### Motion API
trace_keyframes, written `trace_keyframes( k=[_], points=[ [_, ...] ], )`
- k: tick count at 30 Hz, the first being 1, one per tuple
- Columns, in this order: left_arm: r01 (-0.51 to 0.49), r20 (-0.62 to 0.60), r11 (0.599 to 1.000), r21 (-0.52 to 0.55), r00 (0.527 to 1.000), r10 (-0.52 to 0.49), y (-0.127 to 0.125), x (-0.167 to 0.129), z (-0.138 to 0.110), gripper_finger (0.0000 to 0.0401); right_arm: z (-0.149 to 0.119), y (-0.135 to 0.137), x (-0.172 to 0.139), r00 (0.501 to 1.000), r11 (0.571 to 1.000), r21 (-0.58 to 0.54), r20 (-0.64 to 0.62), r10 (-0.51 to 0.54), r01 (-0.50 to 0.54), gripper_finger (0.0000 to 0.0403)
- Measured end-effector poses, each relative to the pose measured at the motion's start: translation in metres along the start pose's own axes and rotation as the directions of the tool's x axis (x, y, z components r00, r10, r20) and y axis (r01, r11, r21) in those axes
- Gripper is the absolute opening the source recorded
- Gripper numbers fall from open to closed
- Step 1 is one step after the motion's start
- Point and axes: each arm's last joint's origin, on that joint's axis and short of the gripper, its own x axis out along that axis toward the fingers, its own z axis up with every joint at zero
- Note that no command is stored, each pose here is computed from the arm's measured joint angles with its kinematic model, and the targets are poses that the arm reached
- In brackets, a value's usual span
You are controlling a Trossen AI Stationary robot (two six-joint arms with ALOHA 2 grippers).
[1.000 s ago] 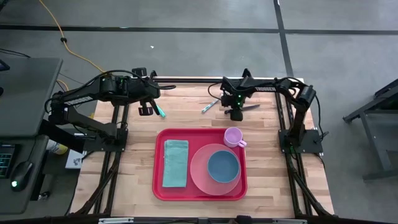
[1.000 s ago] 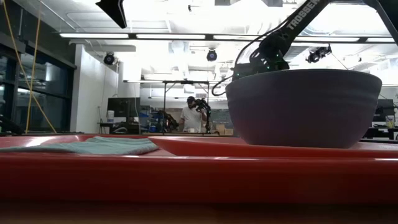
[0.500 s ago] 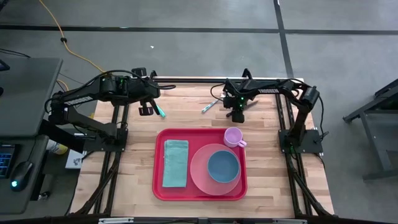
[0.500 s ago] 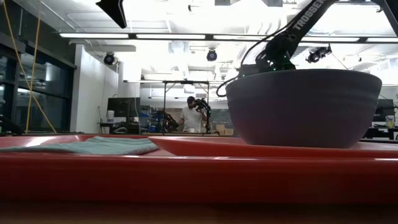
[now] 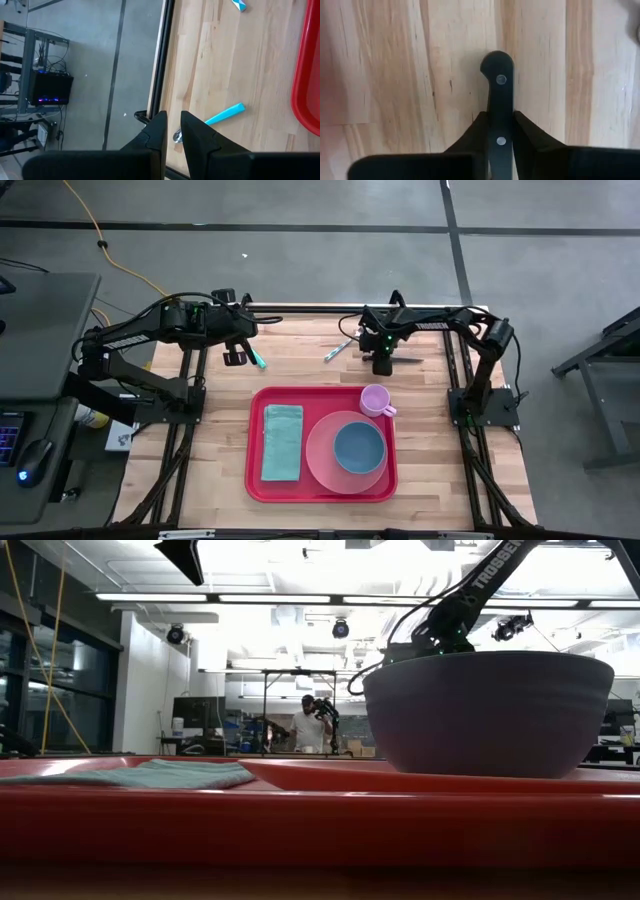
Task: Set up tray
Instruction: Put the black knife on the blue napkin
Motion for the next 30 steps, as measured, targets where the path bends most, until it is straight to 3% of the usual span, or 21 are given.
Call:
trace_keyframes(
  k=[9, 19, 30],
  points=[
    [0.0, 0.0, 1.0, 0.0, 1.0, 0.0, 0.0, 0.0, 0.0, 0.0085, 0.001, 0.001, -0.002, 1.0, 1.0, 0.012, 0.009, -0.004, 0.004, 0.0033],
    [0.0, 0.001, 1.0, 0.0, 1.0, 0.0, 0.0, 0.0, 0.0, 0.0085, 0.018, 0.005, -0.031, 0.994, 0.999, 0.012, 0.107, -0.036, 0.035, 0.0033],
    [0.039, 0.031, 0.999, -0.007, 0.999, -0.038, -0.002, 0.003, 0.006, 0.0085, 0.054, 0.041, -0.062, 0.988, 0.992, -0.121, 0.151, -0.02, 0.039, 0.0033]
  ],
)
